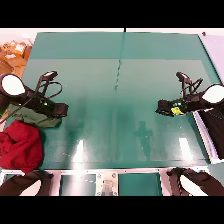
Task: Fold the shirts.
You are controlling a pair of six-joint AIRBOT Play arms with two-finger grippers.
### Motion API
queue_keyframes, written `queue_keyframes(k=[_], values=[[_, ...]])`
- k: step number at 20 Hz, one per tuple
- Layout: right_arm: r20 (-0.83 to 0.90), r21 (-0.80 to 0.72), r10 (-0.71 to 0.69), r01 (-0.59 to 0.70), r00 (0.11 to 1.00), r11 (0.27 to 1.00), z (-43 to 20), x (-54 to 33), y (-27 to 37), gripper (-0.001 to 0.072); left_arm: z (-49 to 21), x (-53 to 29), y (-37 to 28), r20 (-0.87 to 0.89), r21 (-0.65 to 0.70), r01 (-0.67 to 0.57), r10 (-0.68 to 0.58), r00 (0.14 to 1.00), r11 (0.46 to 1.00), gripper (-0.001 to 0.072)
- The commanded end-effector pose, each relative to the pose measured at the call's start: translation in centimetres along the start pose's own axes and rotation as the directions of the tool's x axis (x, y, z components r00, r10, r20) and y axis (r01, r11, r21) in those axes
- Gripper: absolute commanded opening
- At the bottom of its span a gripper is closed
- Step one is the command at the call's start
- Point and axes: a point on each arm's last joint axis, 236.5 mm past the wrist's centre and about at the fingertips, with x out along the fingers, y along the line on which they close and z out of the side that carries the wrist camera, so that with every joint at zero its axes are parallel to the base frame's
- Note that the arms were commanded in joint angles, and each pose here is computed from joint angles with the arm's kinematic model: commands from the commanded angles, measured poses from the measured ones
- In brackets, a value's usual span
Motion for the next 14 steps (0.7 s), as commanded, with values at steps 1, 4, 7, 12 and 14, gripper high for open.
queue_keyframes(k=[1, 4, 7, 12, 14], values=[[0.0, -0.001, 0.001, -0.001, 1.0, 1.0, 0.0, 0.0, 0.0, 0.0017, 0.0, 0.0, 0.0, 0.0, 0.001, 0.0, 0.0, 1.0, 1.0, 0.0024], [0.0, -0.001, 0.001, -0.001, 1.0, 1.0, 0.0, 0.0, 0.0, 0.0017, 0.0, 0.0, 0.0, 0.0, 0.0, 0.0, 0.0, 1.0, 1.0, 0.0023], [0.0, -0.001, 0.001, -0.001, 1.0, 1.0, 0.0, 0.0, 0.0, 0.0017, 0.0, 0.0, 0.0, 0.0, 0.0, 0.0, 0.0, 1.0, 1.0, 0.0023], [0.0, -0.001, 0.001, -0.001, 1.0, 1.0, 0.0, 0.0, 0.0, 0.0017, 1.9, -0.1, -0.2, 0.081, -0.003, 0.01, -0.009, 0.997, 1.0, 0.0024], [0.0, -0.001, 0.001, -0.001, 1.0, 1.0, 0.0, 0.0, 0.0, 0.0017, 2.8, -0.2, -0.4, 0.118, -0.005, 0.016, -0.015, 0.993, 1.0, 0.0023]])
